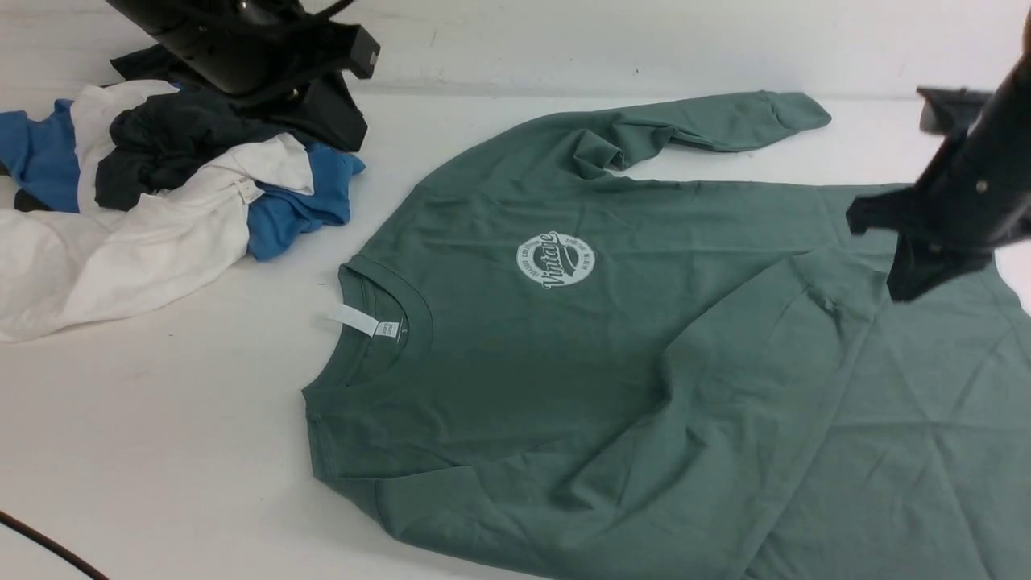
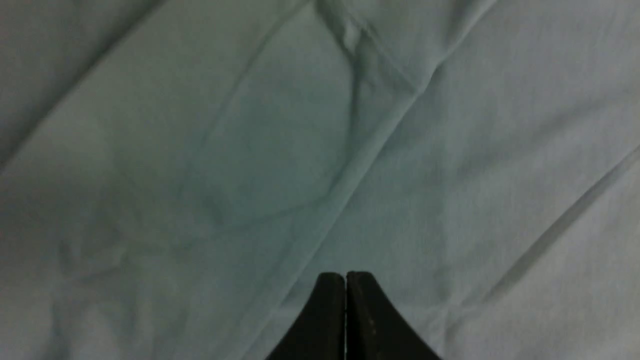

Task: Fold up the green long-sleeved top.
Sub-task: Hold the cuff with your right arm as far away from the cuff

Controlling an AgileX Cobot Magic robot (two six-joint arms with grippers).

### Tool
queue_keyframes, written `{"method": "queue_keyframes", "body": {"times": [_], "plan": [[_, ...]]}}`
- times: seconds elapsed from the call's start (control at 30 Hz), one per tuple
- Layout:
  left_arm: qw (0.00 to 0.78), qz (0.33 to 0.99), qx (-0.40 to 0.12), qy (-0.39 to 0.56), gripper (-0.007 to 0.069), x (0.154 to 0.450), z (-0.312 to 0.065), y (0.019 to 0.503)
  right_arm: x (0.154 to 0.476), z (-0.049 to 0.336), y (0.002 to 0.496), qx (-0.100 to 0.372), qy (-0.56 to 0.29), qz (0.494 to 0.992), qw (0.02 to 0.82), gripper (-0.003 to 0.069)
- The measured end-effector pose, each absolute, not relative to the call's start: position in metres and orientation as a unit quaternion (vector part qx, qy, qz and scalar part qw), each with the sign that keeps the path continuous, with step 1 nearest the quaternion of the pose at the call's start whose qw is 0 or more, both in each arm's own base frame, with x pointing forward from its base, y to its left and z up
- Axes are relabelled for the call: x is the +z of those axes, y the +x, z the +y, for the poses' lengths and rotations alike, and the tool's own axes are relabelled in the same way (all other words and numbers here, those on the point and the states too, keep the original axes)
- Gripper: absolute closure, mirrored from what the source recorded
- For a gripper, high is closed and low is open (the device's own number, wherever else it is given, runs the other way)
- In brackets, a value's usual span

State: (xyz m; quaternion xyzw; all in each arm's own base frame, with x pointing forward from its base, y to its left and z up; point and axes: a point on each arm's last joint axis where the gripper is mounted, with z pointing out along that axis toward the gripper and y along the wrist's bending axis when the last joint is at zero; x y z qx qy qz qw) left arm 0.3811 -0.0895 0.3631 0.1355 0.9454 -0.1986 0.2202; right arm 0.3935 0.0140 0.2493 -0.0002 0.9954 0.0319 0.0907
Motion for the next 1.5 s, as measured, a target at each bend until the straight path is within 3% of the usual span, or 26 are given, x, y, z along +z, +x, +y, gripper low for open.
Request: {"method": "queue_keyframes", "body": {"times": [0.23, 0.37, 0.57, 0.77, 0.93, 1.3, 1.4, 1.43, 1.5], "plan": [[0.166, 0.967, -0.168, 0.099, 0.0591, 0.337, -0.08, 0.36, 0.241, 0.011, 0.389, 0.013, -0.024, 0.997, 0.078, 0.0673], [0.102, 0.979, -0.167, 0.058, 0.0534, 0.311, -0.075, 0.319, 0.242, 0.011, 0.389, 0.012, -0.025, 0.996, 0.08, 0.0673], [-0.039, 0.988, -0.143, 0.051, 0.0355, 0.243, -0.091, 0.269, 0.242, 0.012, 0.389, 0.02, -0.022, 0.996, 0.081, 0.0673], [-0.008, 0.987, -0.14, 0.082, 0.02, 0.223, -0.126, 0.261, 0.242, 0.013, 0.389, 0.028, -0.019, 0.996, 0.081, 0.0673], [0.014, 0.99, -0.135, 0.044, 0.0167, 0.208, -0.13, 0.274, 0.242, 0.014, 0.389, 0.029, -0.019, 0.996, 0.081, 0.0673], [0.01, 0.993, -0.114, 0.021, 0.019, 0.162, -0.135, 0.295, 0.243, 0.015, 0.389, 0.034, -0.017, 0.996, 0.081, 0.0673], [0.004, 0.993, -0.113, 0.021, 0.0338, 0.162, -0.135, 0.294, 0.243, 0.015, 0.389, 0.037, -0.017, 0.996, 0.081, 0.0673], [0.002, 0.993, -0.113, 0.023, 0.0351, 0.162, -0.135, 0.293, 0.243, 0.015, 0.389, 0.037, -0.017, 0.996, 0.081, 0.0673], [-0.015, 0.993, -0.11, 0.04, 0.0519, 0.16, -0.135, 0.289, 0.243, 0.015, 0.389, 0.038, -0.017, 0.996, 0.082, 0.0673]]}}
